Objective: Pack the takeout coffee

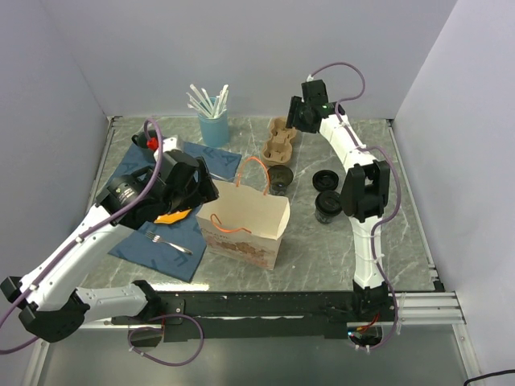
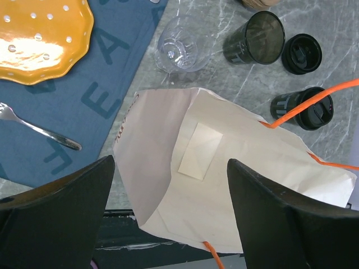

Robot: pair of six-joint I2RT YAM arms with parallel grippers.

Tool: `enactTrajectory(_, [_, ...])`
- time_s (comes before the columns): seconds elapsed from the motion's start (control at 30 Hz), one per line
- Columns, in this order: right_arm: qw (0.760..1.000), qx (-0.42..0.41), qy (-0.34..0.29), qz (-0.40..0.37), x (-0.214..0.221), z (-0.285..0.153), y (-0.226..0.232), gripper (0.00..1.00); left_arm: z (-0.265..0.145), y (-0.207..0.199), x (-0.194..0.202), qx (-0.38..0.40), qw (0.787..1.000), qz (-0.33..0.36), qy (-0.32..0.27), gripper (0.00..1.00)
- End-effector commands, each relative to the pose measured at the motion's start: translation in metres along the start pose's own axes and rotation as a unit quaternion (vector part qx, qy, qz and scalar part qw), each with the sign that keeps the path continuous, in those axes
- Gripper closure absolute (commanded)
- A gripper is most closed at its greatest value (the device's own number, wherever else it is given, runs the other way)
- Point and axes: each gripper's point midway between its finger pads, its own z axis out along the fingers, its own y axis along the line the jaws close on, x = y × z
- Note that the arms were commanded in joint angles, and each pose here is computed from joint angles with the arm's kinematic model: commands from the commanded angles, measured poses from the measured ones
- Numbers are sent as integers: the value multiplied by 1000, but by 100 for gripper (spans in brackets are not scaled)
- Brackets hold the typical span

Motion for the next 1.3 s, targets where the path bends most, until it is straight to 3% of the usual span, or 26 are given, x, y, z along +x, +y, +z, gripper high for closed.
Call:
enactTrajectory(0.0, [997, -2, -71, -8, -43, -18, 2, 33, -7, 0, -8, 6, 1000, -21, -17, 12])
enactTrajectory(0.17, [996, -3, -90, -9, -49, -17, 2, 21, -10, 5, -7, 2, 1000, -25, -17, 12])
enactTrajectory(0.23, [996, -1, -83, -16, -51, -12, 3, 0, -10, 6, -6, 2, 999, -28, -16, 12])
enactTrajectory(0.47, [994, 1, -106, -34, -60, -19, 4, 0, -6, 2, -8, 0, 1000, -22, -18, 12])
enactTrajectory(0.97, [993, 48, -91, -59, -53, -21, 2, 0, 3, -1, -5, -8, 1000, -17, -12, 12])
enactTrajectory(1.1, [993, 3, -89, -81, -49, -15, 16, 0, 3, 0, -4, -10, 1000, -20, -9, 12])
enactTrajectory(1.27, [984, -33, -158, -79, -80, -38, 34, 0, 2, 1, -4, -7, 1000, -24, -12, 12])
